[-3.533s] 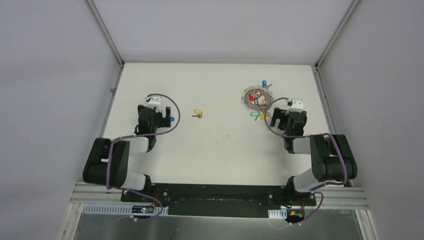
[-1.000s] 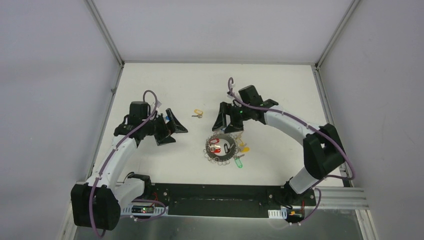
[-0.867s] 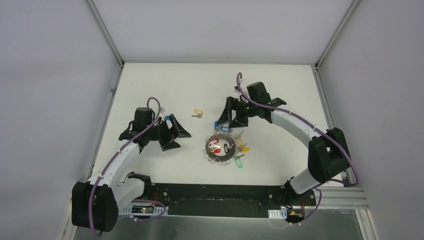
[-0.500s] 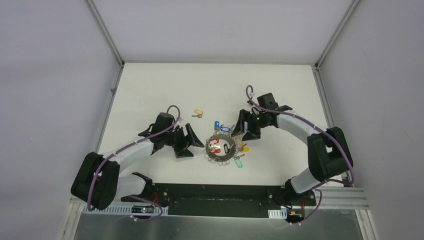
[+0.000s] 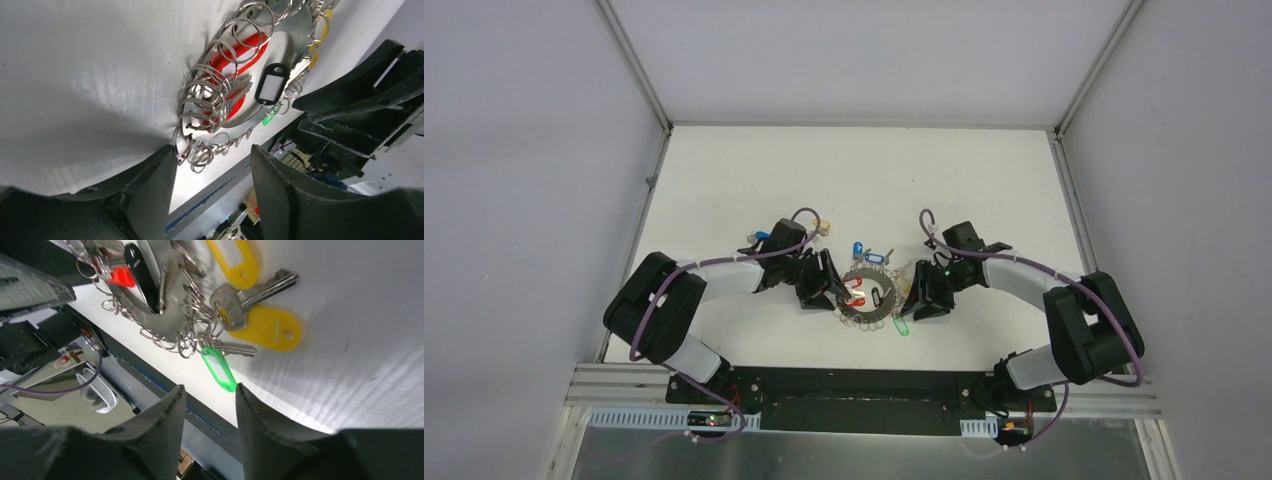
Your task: Put the keys on the keyring
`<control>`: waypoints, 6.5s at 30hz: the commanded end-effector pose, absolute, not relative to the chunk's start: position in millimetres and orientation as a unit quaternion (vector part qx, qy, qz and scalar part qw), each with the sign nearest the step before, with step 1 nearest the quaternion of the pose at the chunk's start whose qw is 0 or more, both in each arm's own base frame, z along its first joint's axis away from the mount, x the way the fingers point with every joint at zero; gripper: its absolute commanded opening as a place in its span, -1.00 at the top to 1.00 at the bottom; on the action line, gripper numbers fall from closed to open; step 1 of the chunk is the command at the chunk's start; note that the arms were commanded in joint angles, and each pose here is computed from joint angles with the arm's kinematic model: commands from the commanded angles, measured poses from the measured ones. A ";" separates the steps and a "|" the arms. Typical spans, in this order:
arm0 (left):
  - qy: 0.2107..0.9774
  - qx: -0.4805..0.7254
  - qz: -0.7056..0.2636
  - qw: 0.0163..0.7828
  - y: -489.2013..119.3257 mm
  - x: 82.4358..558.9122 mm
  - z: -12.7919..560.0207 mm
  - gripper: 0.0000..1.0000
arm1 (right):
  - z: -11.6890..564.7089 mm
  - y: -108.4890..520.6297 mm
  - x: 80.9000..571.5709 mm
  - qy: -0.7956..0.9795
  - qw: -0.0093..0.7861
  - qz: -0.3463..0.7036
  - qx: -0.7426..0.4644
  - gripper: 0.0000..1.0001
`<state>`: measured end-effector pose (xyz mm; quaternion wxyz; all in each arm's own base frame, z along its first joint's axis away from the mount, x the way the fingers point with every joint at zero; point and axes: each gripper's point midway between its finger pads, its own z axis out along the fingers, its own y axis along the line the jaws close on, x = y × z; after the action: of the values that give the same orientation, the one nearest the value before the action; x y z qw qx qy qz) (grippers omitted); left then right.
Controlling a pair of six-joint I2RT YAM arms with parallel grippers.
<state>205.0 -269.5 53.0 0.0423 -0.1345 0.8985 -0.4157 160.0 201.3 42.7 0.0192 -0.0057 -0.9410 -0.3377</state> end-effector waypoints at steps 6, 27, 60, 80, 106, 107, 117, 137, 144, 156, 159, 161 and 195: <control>0.906 -0.094 -0.408 0.061 -299.0 246.6 56.3 0.21 | 44.9 235.8 139.2 -0.928 0.046 -0.368 0.032 0.45; 0.920 -0.098 -0.352 0.142 -247.8 218.4 87.9 -0.13 | 89.1 207.1 204.0 -0.941 -0.059 -0.331 0.031 -0.17; 0.884 -0.131 -0.430 0.128 -236.3 168.5 72.1 -0.12 | 78.8 263.8 153.2 -0.908 0.057 -0.413 0.032 0.26; 0.885 -0.115 -0.439 0.103 -277.7 214.6 63.4 0.32 | 33.7 235.8 193.5 -0.941 0.052 -0.334 0.026 0.38; 0.893 -0.076 -0.324 0.303 -183.2 187.0 100.7 -0.50 | 77.1 224.1 168.5 -0.941 -0.037 -0.333 0.051 -0.45; 0.889 -0.078 -0.331 0.307 -181.7 183.5 100.9 -0.52 | 76.9 220.5 171.1 -0.941 -0.041 -0.333 0.047 -0.51; 0.854 -0.084 -0.406 0.314 -187.2 163.0 94.8 -0.48 | 83.5 201.3 185.3 -0.944 -0.084 -0.313 0.062 -0.80; 0.898 -0.078 -0.367 0.228 -206.7 175.1 84.3 -0.44 | 87.2 240.7 214.9 -0.958 -0.073 -0.252 0.115 -0.37; 0.902 -0.140 -0.365 0.186 -212.9 179.4 82.7 -0.38 | 92.9 274.6 224.9 -0.960 -0.086 -0.206 0.167 -0.14; 0.910 -0.160 -0.337 0.182 -203.0 176.7 89.4 -0.34 | 75.7 331.9 229.2 -0.954 -0.102 -0.094 0.266 0.34; 0.911 -0.163 -0.333 0.182 -200.0 173.9 88.0 -0.34 | 64.1 334.8 230.2 -0.953 -0.106 -0.055 0.278 0.35; 0.911 -0.166 -0.333 0.179 -199.0 171.6 86.4 -0.34 | 59.7 335.2 230.2 -0.952 -0.110 -0.036 0.284 0.35; 0.908 -0.134 -0.333 0.218 -193.1 174.3 100.0 -0.35 | 112.8 344.9 215.8 -0.933 -0.148 -0.087 0.316 1.00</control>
<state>159.7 -189.2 71.1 0.1657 -0.1668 0.9194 -0.3154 214.4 334.1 47.7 -0.0870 0.3086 -0.9468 -0.0270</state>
